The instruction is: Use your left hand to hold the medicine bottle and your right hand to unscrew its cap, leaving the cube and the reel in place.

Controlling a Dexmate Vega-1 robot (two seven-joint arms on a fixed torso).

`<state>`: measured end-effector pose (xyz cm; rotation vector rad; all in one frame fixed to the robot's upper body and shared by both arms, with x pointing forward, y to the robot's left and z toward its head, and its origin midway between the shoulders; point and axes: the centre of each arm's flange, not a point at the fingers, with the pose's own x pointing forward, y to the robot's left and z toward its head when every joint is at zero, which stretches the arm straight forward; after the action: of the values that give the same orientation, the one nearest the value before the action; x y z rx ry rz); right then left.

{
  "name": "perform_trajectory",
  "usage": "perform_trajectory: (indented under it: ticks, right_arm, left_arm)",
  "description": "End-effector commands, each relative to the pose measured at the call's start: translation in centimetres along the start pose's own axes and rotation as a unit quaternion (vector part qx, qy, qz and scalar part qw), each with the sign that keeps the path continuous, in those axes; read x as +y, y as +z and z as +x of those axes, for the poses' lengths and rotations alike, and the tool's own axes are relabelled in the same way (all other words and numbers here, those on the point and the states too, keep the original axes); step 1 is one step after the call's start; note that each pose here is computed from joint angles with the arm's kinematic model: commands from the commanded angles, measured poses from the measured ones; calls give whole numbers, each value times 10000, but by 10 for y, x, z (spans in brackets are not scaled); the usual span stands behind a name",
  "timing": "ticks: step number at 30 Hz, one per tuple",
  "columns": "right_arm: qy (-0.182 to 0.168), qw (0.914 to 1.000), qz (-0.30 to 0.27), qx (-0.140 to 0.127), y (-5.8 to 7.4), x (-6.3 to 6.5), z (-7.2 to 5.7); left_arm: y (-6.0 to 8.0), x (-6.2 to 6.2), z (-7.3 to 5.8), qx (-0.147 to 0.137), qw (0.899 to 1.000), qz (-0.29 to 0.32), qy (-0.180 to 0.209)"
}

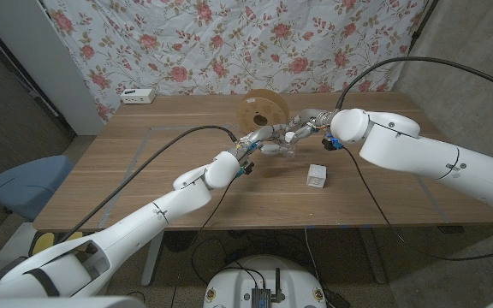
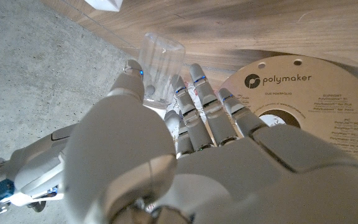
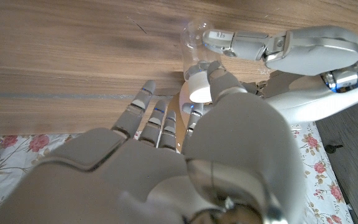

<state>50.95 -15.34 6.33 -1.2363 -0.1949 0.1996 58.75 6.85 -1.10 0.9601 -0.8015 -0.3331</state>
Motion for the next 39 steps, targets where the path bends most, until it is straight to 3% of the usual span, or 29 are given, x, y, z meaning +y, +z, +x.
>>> perform_trajectory:
  ticks: [1,17,39]
  right_arm:
    - [70,10000,37,-44,0,-3,0]
    - [104,9999,5,40,1,-7,-3]
    - [-112,9991,-58,393,3,-8,-8]
  left_arm:
    - [-1,2,1,18,10000,15,19]
    - [1,2,2,0,10000,60,57]
    - [1,0,0,-21,10000,56,68]
